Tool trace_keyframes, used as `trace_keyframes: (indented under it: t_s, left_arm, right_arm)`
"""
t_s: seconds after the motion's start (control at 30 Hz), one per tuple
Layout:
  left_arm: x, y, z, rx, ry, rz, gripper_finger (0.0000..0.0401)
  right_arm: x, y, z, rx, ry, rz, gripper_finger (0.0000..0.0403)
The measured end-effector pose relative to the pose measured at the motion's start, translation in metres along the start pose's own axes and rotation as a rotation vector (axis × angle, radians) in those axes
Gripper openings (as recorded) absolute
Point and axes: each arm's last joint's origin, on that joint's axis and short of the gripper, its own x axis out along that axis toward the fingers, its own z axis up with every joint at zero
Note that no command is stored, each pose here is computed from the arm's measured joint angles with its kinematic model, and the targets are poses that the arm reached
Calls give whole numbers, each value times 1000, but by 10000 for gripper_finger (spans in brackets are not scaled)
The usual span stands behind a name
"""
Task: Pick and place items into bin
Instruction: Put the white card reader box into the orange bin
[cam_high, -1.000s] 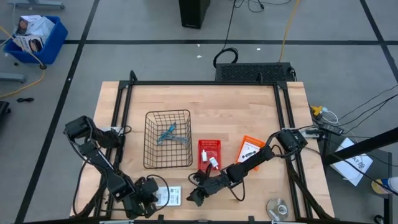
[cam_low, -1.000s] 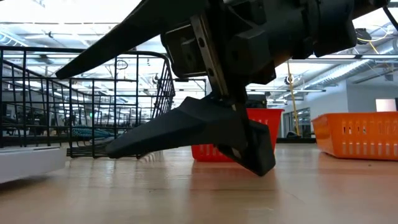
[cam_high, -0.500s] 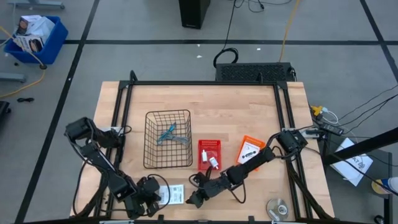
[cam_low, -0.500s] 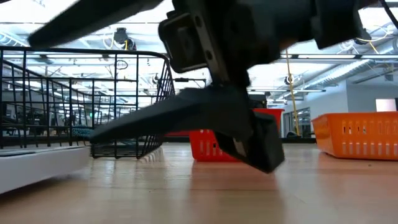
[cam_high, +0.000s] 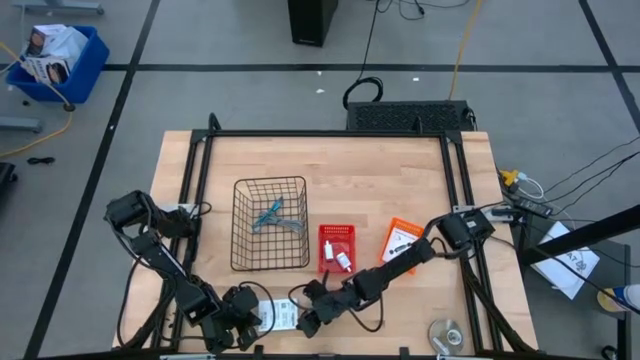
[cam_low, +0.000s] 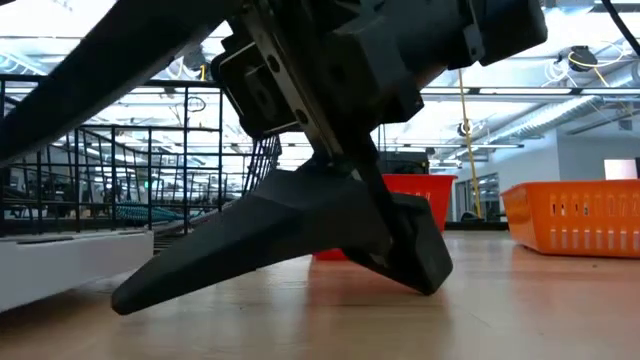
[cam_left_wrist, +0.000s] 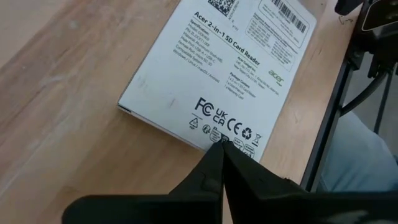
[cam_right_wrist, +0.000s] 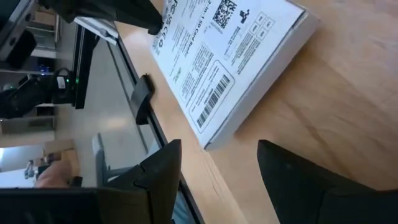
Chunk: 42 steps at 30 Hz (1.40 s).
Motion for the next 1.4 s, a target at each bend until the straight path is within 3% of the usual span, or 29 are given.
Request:
trace_keyframes:
  t_s: [0.77,1.0,1.23,1.4]
  left_arm:
    - [3,0,-3,-11,-31,0,6]
    - [3,0,-4,-15,-40,-2,17]
    - [3,0,-5,-8,-40,-3,12]
    - [2,0,-5,-9,-41,-4,15]
  right_arm:
    - [2,1,11,2,-53,45,203]
    - [7,-6,11,34,-3,45,203]
    - [11,1,9,20,25,172,203]
    - [10,2,9,-7,39,190,203]
